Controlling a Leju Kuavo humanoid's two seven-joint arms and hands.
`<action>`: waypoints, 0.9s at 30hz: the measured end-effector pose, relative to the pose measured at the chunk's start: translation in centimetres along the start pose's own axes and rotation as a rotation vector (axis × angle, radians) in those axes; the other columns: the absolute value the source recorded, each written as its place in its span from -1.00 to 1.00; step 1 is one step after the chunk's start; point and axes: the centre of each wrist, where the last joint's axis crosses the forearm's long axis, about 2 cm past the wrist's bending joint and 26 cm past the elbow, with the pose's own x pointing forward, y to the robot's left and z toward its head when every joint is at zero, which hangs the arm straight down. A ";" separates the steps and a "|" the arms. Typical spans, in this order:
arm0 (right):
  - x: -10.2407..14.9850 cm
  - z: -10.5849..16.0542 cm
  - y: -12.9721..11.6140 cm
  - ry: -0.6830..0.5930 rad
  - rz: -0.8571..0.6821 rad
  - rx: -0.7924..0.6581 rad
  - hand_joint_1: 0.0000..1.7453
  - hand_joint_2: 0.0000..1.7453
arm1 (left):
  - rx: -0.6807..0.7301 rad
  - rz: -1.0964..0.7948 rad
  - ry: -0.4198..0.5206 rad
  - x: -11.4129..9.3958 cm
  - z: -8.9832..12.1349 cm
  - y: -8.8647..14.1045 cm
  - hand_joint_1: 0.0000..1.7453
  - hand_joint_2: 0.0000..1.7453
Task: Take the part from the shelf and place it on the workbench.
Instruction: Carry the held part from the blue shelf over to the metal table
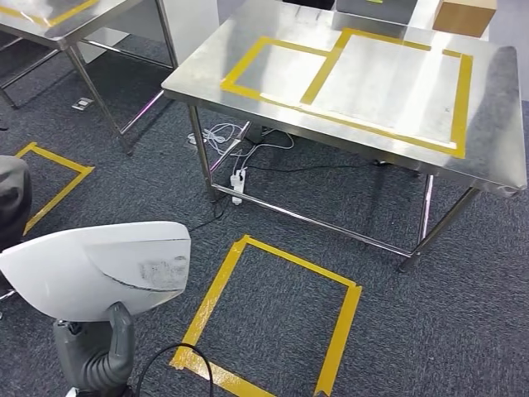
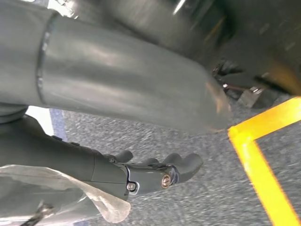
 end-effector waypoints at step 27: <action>-0.1 0.0 0.0 0.004 -0.004 0.004 -1.00 -1.00 | -0.001 0.001 0.001 0.0 -0.1 0.1 1.00 1.00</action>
